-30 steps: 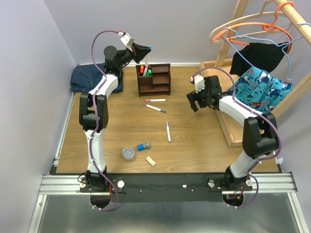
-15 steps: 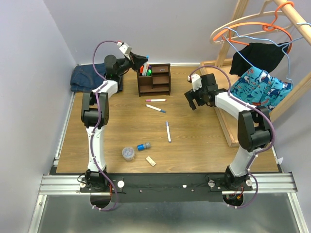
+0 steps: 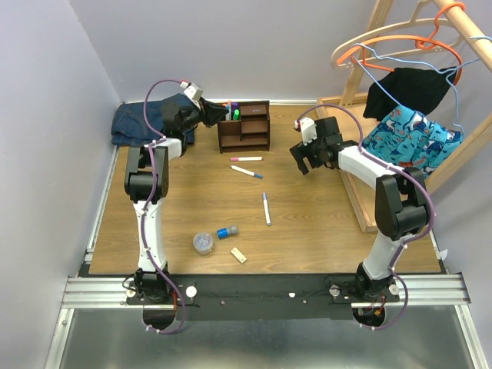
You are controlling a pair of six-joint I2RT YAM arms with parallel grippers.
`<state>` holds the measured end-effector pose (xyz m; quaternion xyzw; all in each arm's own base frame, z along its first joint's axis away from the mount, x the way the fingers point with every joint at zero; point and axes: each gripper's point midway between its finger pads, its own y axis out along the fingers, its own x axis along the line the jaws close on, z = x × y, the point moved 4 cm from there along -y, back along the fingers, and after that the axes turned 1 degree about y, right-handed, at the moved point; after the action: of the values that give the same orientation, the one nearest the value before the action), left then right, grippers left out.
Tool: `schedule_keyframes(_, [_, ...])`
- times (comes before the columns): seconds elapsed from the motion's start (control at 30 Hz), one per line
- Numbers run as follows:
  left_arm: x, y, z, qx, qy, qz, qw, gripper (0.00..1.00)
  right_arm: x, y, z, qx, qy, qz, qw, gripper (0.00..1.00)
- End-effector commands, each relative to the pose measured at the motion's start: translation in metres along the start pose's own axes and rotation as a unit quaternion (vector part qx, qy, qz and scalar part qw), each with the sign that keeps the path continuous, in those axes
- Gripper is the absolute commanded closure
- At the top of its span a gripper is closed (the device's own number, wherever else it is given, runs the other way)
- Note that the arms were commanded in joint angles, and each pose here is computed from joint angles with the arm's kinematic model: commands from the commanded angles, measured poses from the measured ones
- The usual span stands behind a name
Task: Sort the stationery into containers
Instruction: Place the pen in the storage box, then pick up the pen from the center of the board.
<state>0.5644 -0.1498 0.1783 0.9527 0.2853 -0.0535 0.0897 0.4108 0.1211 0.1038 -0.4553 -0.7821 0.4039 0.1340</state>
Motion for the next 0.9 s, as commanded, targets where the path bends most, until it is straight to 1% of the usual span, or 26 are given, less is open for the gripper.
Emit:
schedule_keyframes(0.0, [-0.015, 0.002, -0.050, -0.024, 0.046, 0.019, 0.998, 0.58, 0.001, -0.005, -0.008, -0.009, -0.013, 0.007, 1.000, 0.03])
schedule_keyframes(0.07, [-0.024, 0.003, -0.078, -0.032, 0.061, 0.028, 0.997, 0.54, 0.002, -0.007, -0.010, -0.010, -0.011, 0.007, 1.000, 0.03])
schedule_keyframes(0.1, [-0.030, 0.003, -0.087, -0.031, 0.068, 0.039, 0.996, 0.51, 0.001, -0.009, -0.013, -0.013, -0.010, 0.007, 1.000, 0.03])
schedule_keyframes(0.13, [-0.037, 0.002, -0.104, -0.034, 0.082, 0.043, 0.995, 0.50, 0.002, -0.010, -0.014, -0.015, -0.009, 0.006, 1.000, 0.03])
schedule_keyframes(0.2, [-0.046, 0.001, -0.119, -0.030, 0.100, 0.047, 0.993, 0.48, 0.004, -0.012, -0.015, -0.016, -0.005, 0.003, 1.000, 0.03])
schedule_keyframes(0.23, [-0.055, -0.002, -0.131, -0.018, 0.128, 0.055, 0.990, 0.48, 0.003, -0.013, -0.017, -0.021, -0.003, 0.002, 1.000, 0.03])
schedule_keyframes(0.3, [-0.067, -0.006, -0.135, 0.003, 0.148, 0.067, 0.987, 0.48, 0.004, -0.015, -0.019, -0.025, 0.000, 0.001, 1.000, 0.03])
schedule_keyframes(0.33, [-0.083, -0.012, -0.133, 0.033, 0.131, 0.096, 0.986, 0.47, 0.005, -0.016, -0.020, -0.027, 0.000, -0.002, 1.000, 0.03])
schedule_keyframes(0.37, [-0.088, -0.013, -0.131, 0.046, 0.166, 0.116, 0.978, 0.47, 0.005, -0.018, -0.022, -0.030, 0.002, -0.001, 1.000, 0.03])
schedule_keyframes(0.4, [-0.097, -0.016, -0.129, 0.060, 0.177, 0.137, 0.973, 0.47, 0.004, -0.019, -0.022, -0.033, 0.003, 0.000, 0.999, 0.03])
schedule_keyframes(0.43, [-0.117, -0.023, -0.106, 0.115, 0.124, 0.158, 0.973, 0.47, 0.005, -0.019, -0.020, -0.033, 0.004, -0.001, 0.999, 0.03])
schedule_keyframes(0.47, [-0.118, -0.021, -0.107, 0.122, 0.223, 0.182, 0.950, 0.47, 0.006, -0.021, -0.021, -0.036, 0.005, -0.001, 0.999, 0.03])
schedule_keyframes(0.5, [-0.126, -0.025, -0.098, 0.151, 0.233, 0.194, 0.941, 0.47, 0.005, -0.022, -0.021, -0.041, 0.008, 0.001, 0.999, 0.03])
schedule_keyframes(0.53, [-0.153, -0.035, -0.064, 0.218, 0.181, 0.233, 0.930, 0.47, 0.005, -0.023, -0.021, -0.043, 0.012, 0.008, 0.999, 0.03])
schedule_keyframes(0.57, [-0.155, -0.034, -0.065, 0.248, 0.218, 0.236, 0.914, 0.47, 0.006, -0.024, -0.019, -0.043, 0.028, 0.009, 0.999, 0.03])
schedule_keyframes(0.6, [-0.163, -0.033, -0.056, 0.262, 0.265, 0.269, 0.888, 0.46, 0.005, -0.028, -0.022, -0.053, 0.035, 0.013, 0.998, 0.03])
schedule_keyframes(0.63, [-0.174, -0.042, -0.038, 0.302, 0.237, 0.290, 0.877, 0.46, 0.005, -0.030, -0.022, -0.054, 0.042, 0.018, 0.998, 0.03])
schedule_keyframes(0.67, [-0.188, -0.038, -0.029, 0.313, 0.241, 0.311, 0.864, 0.46, 0.005, -0.032, -0.022, -0.055, 0.055, 0.020, 0.997, 0.02])
schedule_keyframes(0.7, [-0.190, -0.039, -0.021, 0.333, 0.254, 0.318, 0.851, 0.46, 0.005, -0.034, -0.022, -0.055, 0.063, 0.020, 0.996, 0.02])
schedule_keyframes(0.77, [-0.202, -0.036, -0.001, 0.354, 0.256, 0.344, 0.831, 0.46, 0.006, -0.041, -0.026, -0.065, 0.078, 0.021, 0.995, 0.02])
schedule_keyframes(0.8, [-0.202, -0.036, 0.006, 0.368, 0.262, 0.348, 0.822, 0.46, 0.008, -0.043, -0.025, -0.065, 0.083, 0.020, 0.994, 0.02])
schedule_keyframes(0.87, [-0.204, -0.034, 0.023, 0.386, 0.257, 0.358, 0.810, 0.46, 0.007, -0.050, -0.026, -0.072, 0.101, 0.027, 0.992, 0.02])
